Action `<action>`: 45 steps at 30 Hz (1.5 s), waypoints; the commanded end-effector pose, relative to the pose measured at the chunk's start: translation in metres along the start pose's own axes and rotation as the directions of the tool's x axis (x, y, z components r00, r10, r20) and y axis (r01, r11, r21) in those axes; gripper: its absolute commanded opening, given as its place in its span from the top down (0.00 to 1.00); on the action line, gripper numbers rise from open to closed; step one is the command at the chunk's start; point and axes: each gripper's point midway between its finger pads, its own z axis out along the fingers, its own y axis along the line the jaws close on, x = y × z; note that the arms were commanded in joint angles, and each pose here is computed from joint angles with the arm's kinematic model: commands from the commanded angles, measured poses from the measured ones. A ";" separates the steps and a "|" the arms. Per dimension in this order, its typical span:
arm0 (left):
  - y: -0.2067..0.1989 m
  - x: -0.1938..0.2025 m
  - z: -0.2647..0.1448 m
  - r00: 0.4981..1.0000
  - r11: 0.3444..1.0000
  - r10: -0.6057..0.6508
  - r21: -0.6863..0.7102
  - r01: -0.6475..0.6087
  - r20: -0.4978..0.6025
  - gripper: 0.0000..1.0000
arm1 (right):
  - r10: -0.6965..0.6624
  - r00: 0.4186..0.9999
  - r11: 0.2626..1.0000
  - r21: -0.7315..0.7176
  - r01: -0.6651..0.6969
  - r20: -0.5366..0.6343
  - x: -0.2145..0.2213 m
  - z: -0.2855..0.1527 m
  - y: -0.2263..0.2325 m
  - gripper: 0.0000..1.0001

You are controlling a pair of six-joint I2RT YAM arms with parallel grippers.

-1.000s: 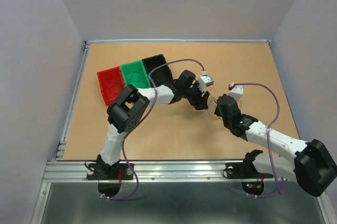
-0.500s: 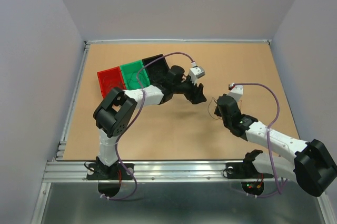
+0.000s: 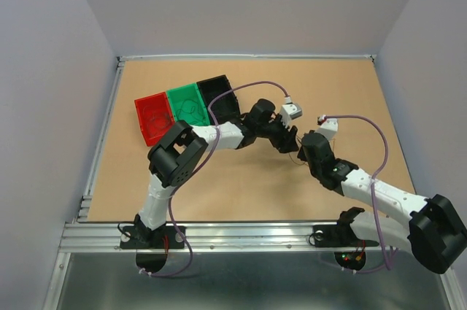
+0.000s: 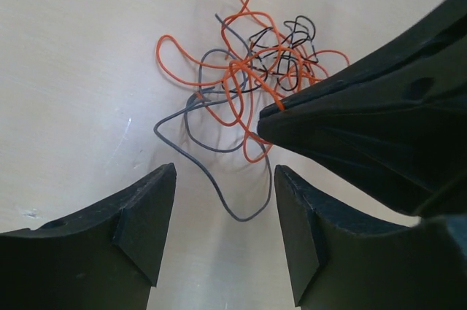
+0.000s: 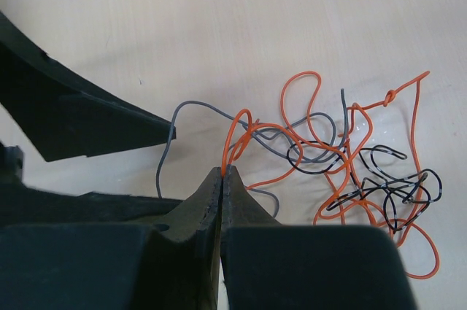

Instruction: Untangle the cables

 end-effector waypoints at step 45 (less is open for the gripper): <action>0.002 -0.254 -0.346 0.835 0.900 0.346 -0.403 -0.167 0.427 1.00 | 0.146 0.979 0.987 0.047 -0.154 0.142 -0.015 -0.013 -0.028 0.99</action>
